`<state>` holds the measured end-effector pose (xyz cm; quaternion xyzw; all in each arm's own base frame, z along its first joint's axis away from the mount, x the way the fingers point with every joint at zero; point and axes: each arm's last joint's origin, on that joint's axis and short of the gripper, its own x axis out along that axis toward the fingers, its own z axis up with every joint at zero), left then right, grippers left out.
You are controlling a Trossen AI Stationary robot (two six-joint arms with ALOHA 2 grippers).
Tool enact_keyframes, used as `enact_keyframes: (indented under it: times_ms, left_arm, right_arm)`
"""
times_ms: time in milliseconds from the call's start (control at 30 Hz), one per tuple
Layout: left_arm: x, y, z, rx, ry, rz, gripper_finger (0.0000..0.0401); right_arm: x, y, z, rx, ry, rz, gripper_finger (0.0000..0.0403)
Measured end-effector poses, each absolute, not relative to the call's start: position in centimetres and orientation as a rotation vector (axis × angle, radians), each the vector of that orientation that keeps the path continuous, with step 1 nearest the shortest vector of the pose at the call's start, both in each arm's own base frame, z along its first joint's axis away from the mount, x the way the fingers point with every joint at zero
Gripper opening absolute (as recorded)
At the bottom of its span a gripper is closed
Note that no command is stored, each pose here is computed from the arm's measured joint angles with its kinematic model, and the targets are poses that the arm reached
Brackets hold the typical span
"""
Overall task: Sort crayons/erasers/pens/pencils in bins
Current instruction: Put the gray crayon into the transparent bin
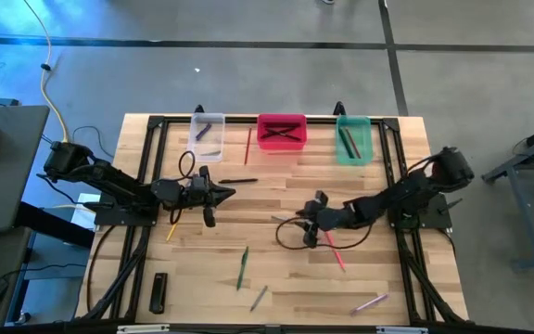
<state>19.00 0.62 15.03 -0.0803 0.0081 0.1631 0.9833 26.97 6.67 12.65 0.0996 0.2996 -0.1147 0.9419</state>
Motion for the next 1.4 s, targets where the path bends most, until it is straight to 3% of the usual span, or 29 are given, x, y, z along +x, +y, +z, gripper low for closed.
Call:
enact_keyframes:
  times_ms: [367, 800, 1000, 1200, 1400]
  left_arm:
    - [19.0, 0.6, 15.0, -0.166, 0.022, 0.332, 0.0]
    - [19.0, 1.0, 14.9, -0.225, 0.014, 0.356, 0.0]
    - [19.0, 2.0, 14.9, -0.377, -0.005, 0.337, 0.0]
    - [19.0, 2.2, 14.9, -0.434, -0.009, 0.307, 0.0001]
    - [19.2, 2.3, 15.2, -0.454, -0.027, 0.301, 0.0017]
  right_arm:
    - [30.2, 6.2, 11.2, 0.147, 0.829, -0.233, 0.0139]
    - [30.7, 6.1, 10.5, 0.105, 0.874, -0.211, 0.0027]
    - [30.7, 5.6, 10.9, 0.117, 0.871, -0.218, 0.0014]
    - [31.1, 4.6, 12.2, 0.186, 0.778, -0.259, 0.0016]
    - [31.9, 4.0, 13.2, 0.313, 0.517, -0.249, 0.0016]
